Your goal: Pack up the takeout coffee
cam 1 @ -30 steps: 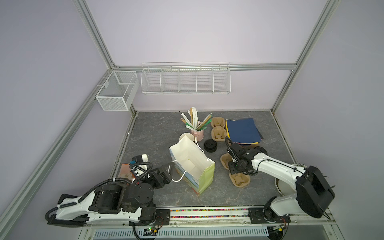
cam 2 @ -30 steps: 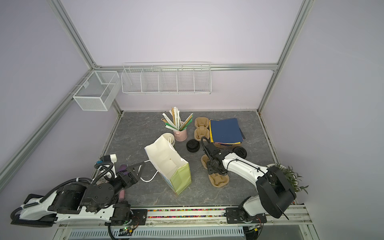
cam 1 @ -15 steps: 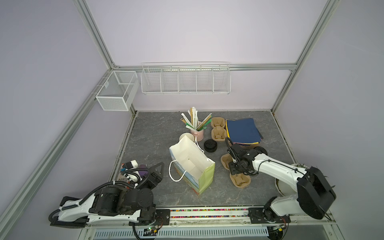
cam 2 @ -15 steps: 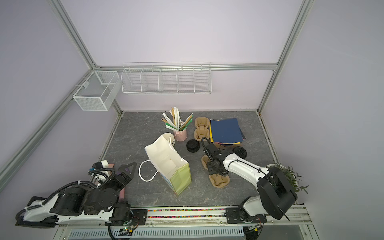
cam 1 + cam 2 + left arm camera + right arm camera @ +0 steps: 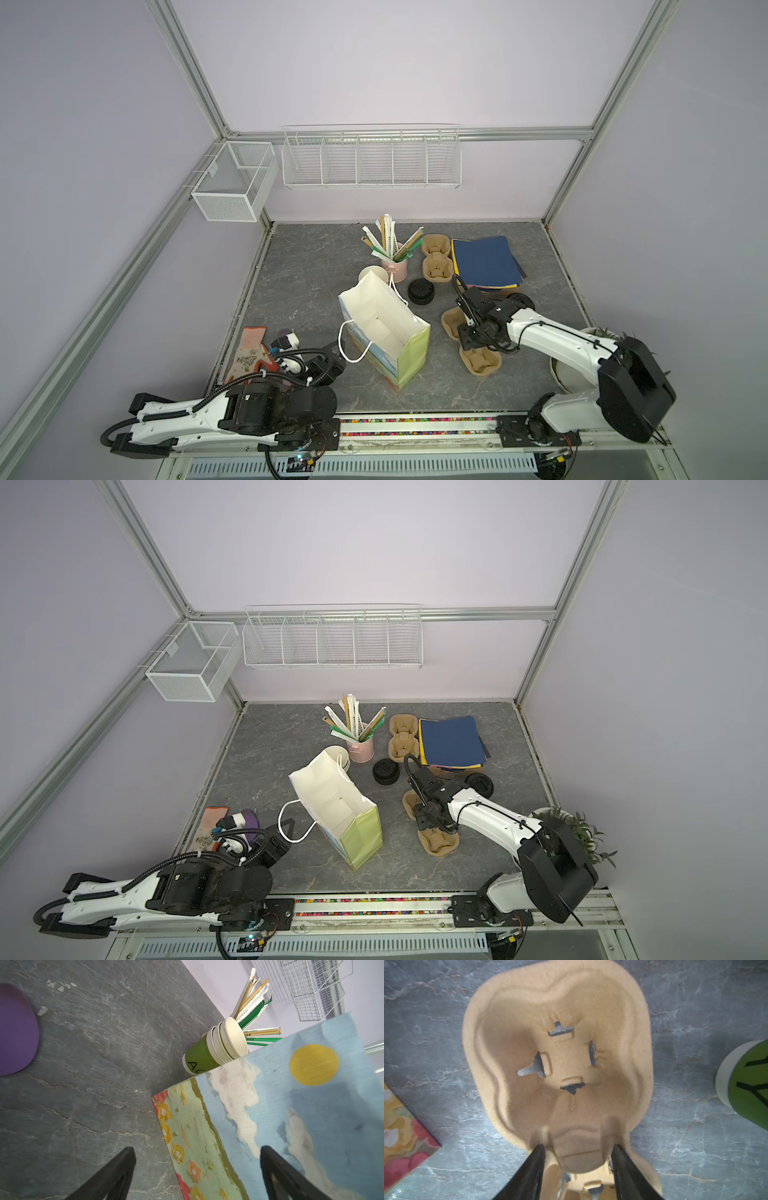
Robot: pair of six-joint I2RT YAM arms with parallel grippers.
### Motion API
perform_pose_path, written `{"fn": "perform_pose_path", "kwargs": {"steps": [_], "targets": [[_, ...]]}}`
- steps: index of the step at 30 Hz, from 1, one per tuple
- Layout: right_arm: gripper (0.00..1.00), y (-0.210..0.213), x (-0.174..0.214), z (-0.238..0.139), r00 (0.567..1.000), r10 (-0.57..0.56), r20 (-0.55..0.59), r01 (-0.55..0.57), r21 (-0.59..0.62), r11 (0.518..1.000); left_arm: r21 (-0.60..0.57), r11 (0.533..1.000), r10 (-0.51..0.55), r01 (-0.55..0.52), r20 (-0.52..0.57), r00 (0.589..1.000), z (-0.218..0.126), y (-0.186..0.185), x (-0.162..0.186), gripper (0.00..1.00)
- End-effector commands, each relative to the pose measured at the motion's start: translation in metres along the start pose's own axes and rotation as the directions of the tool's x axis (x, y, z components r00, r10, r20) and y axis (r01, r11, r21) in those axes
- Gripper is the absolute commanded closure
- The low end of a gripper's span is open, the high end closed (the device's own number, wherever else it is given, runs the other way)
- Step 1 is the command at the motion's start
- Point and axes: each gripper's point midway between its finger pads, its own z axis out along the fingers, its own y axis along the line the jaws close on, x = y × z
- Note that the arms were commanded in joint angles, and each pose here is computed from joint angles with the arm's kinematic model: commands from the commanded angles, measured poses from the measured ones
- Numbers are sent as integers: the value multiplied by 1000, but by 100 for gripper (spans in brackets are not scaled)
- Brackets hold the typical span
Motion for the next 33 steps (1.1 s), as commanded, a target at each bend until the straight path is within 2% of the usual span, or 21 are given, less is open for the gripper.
{"fn": "perform_pose_path", "kwargs": {"steps": [1, 8, 13, 17, 23, 33], "targets": [[45, -4, 10, 2, 1000, 4, -23, -4, -2, 1000, -25, 997, 70, -71, -18, 997, 11, 0, 12, 6], [46, -2, 12, 2, 1000, 10, -25, -11, -15, 1000, -73, 993, 83, -89, -91, 992, 37, 0, 25, 6], [46, -4, 14, 1, 1000, 11, -26, -11, -14, 1000, -92, 990, 102, -108, -63, 993, 43, 6, 18, 6], [47, -4, 17, 1, 1000, 14, -23, -15, -20, 1000, -96, 991, 90, -98, -85, 992, 58, 13, 26, 6], [49, -7, 17, 5, 1000, 9, -20, -9, 3, 1000, -84, 989, 114, -121, -84, 990, 70, 6, 31, 5], [50, -4, -1, -4, 998, -8, 58, 9, -10, 1000, -32, 990, 137, -140, -91, 986, 88, -1, 44, 4]]}}
